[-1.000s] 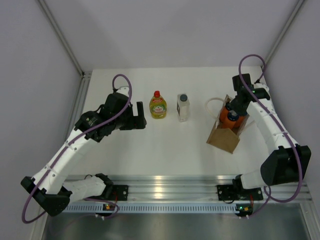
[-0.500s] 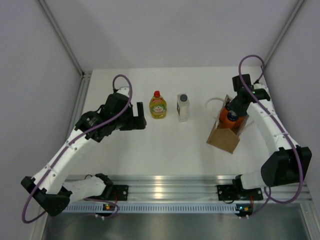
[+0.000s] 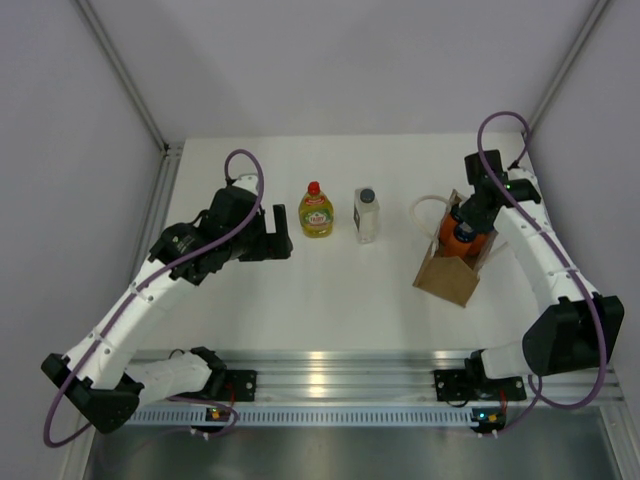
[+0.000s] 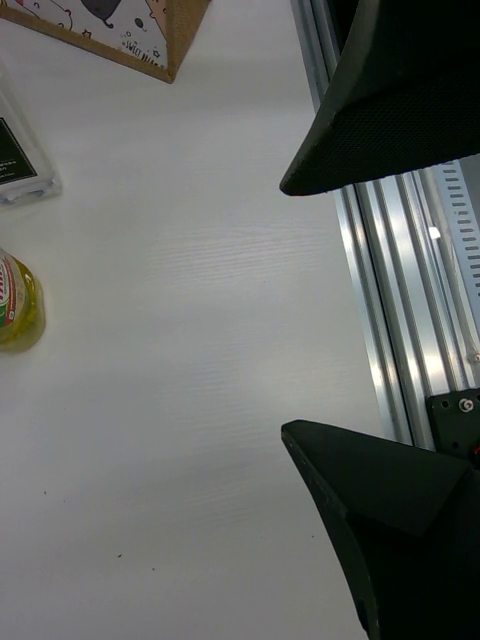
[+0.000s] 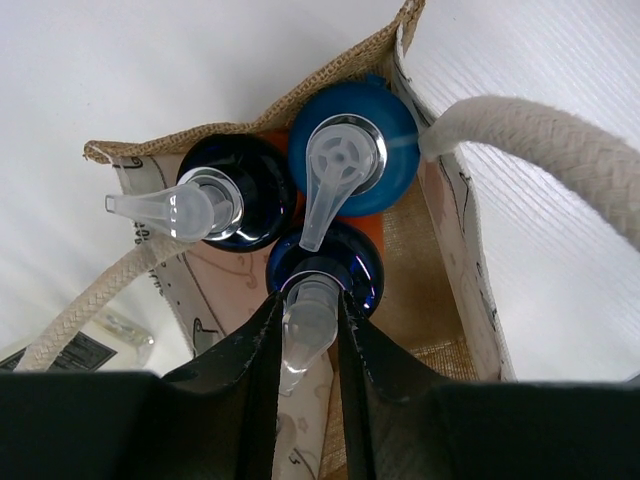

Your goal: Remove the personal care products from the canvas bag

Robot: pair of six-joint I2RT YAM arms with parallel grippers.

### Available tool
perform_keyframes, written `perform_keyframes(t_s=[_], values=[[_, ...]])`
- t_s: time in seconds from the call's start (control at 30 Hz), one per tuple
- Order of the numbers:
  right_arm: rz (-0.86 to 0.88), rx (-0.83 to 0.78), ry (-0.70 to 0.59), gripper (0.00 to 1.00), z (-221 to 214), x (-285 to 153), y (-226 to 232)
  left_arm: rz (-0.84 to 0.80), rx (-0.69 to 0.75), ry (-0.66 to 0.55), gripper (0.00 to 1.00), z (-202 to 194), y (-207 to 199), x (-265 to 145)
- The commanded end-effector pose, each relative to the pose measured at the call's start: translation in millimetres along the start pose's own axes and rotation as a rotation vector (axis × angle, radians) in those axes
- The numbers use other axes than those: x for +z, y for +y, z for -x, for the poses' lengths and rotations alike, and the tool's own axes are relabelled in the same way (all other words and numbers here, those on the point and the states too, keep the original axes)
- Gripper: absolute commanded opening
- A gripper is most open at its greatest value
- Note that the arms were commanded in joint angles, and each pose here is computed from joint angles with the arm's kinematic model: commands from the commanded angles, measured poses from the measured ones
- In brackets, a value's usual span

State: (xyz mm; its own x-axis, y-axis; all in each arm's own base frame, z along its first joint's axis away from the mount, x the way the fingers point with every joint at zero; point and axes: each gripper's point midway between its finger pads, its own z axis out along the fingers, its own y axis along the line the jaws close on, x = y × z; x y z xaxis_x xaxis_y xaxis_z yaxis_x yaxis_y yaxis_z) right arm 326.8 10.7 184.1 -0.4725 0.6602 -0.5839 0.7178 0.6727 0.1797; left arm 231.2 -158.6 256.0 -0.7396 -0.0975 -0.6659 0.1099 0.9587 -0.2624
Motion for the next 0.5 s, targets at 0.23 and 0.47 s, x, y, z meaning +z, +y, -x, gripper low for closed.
perform_keyframes(t_s=[0.23,0.47], values=[[0.091,-0.067,-0.007,0.0,8,-17,18,-0.015,-0.004,-0.044,0.98,7,-1,-8],[0.142,-0.202,-0.036,0.0,20,-30,24,-0.012,-0.004,-0.045,0.98,7,0,-8]])
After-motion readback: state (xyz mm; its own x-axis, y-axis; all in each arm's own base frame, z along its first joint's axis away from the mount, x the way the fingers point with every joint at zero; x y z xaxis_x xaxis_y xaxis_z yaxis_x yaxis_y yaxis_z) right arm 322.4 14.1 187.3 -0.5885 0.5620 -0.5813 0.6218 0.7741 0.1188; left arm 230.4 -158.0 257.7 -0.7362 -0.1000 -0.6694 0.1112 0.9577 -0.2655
